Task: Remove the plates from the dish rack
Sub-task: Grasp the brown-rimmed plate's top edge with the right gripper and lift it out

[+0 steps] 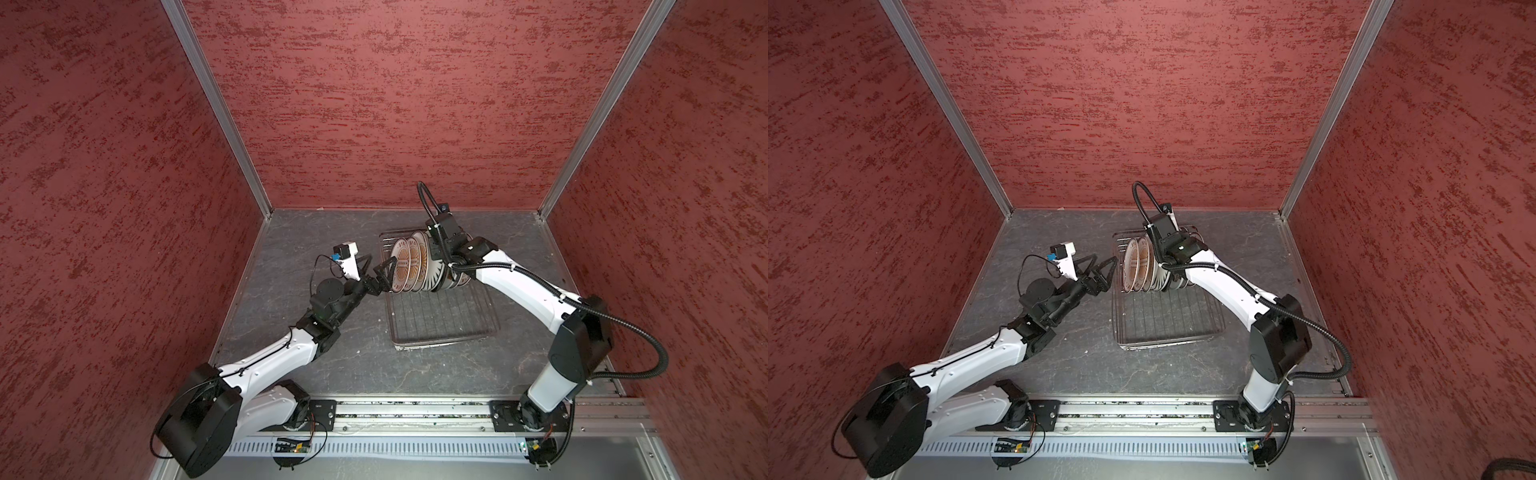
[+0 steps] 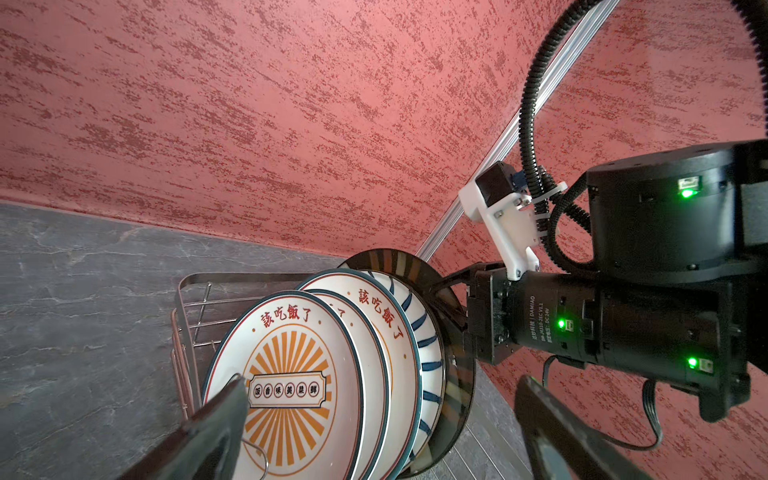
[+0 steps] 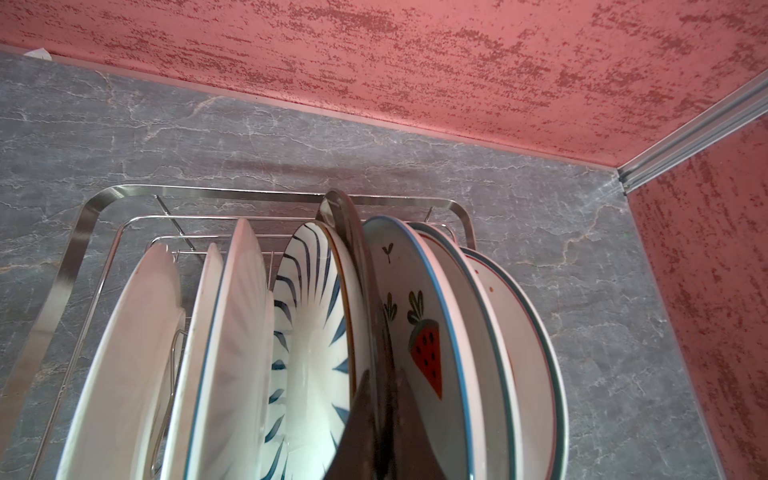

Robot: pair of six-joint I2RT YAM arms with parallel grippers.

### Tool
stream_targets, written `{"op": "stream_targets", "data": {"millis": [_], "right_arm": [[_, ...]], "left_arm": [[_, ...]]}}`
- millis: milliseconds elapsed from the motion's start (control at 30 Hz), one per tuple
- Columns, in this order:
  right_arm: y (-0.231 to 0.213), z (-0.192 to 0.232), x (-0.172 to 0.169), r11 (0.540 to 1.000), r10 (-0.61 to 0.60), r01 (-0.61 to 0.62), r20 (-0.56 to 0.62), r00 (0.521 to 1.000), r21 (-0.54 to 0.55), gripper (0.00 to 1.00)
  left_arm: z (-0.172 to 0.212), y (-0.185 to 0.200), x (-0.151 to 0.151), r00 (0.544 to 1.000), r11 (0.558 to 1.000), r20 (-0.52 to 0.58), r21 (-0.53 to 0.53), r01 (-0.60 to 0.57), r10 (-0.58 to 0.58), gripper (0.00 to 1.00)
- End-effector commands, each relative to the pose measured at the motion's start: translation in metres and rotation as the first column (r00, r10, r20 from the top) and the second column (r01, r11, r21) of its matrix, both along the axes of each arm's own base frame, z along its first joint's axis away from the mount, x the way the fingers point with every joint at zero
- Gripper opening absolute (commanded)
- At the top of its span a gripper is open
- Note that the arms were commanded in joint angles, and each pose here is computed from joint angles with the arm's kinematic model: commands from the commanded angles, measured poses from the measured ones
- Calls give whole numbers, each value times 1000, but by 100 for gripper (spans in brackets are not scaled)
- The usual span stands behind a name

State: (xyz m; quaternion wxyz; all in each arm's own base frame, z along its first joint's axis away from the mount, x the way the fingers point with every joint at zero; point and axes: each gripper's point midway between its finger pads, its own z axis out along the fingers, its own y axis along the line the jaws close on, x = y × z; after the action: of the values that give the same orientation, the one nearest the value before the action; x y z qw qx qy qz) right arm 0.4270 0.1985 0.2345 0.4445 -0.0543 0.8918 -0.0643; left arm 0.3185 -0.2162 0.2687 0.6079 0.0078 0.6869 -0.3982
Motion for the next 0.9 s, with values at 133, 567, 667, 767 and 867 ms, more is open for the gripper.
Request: {"op": "stream_targets", "data": {"millis": [133,567,667,767,867], "right_arm": [[-17,88,6,998,-70,68,219,973,14,0],[-48,131,-20,991,-136,128,317,939,46,0],[-53,135,-25,989,-148,135,333,931,60,0],[-60,144,-35,986,-164,143,350,922,85,0],[-69,152,-45,982,-186,160,371,910,102,0]], "left_arm": [[1,-2,3,1000,1000,-8,1,-5,5,99],[5,-21,1,996,995,8,33,89,-90,99],[4,-22,2,995,995,1,24,96,-97,99],[4,-26,0,993,993,-11,20,117,-117,99],[6,-27,-3,992,992,-16,24,127,-126,99]]}}
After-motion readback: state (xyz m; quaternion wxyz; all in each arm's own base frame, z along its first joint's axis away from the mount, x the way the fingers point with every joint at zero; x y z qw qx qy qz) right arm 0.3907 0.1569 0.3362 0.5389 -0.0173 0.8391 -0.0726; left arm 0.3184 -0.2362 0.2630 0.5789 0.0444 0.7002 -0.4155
